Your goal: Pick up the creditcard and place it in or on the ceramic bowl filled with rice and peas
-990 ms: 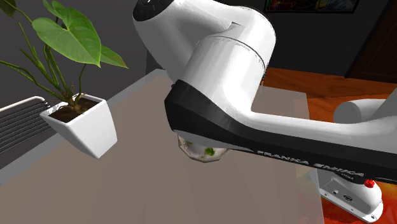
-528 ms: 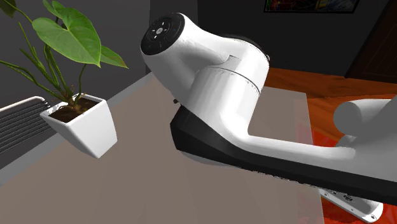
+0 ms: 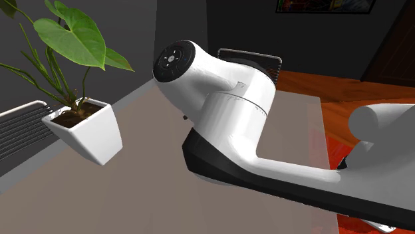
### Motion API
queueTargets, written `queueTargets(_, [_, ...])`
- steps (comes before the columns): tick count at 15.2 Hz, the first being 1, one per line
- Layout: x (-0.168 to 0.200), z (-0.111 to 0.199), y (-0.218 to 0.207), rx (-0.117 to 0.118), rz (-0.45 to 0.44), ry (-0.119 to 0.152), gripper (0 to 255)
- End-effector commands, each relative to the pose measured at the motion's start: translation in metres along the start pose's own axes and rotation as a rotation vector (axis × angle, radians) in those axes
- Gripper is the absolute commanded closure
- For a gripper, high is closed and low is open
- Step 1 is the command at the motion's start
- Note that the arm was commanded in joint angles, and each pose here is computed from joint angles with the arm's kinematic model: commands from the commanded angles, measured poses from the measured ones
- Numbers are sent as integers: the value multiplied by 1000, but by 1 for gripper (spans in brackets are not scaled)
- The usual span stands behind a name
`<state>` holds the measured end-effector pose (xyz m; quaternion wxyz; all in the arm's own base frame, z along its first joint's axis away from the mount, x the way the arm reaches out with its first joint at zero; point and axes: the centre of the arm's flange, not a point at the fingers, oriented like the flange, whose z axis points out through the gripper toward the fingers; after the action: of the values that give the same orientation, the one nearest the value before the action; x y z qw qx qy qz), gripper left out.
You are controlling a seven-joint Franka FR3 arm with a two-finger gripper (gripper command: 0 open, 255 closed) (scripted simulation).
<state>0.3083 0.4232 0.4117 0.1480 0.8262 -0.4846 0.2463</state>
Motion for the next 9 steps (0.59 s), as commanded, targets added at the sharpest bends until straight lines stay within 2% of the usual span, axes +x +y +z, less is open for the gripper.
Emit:
queueTargets(1, [0, 0, 0, 0, 0, 0, 255])
queueTargets(4, [0, 0, 0, 0, 0, 0, 255])
queueTargets(5, [0, 0, 0, 0, 0, 0, 0])
queueTargets(9, [0, 0, 0, 0, 0, 0, 0])
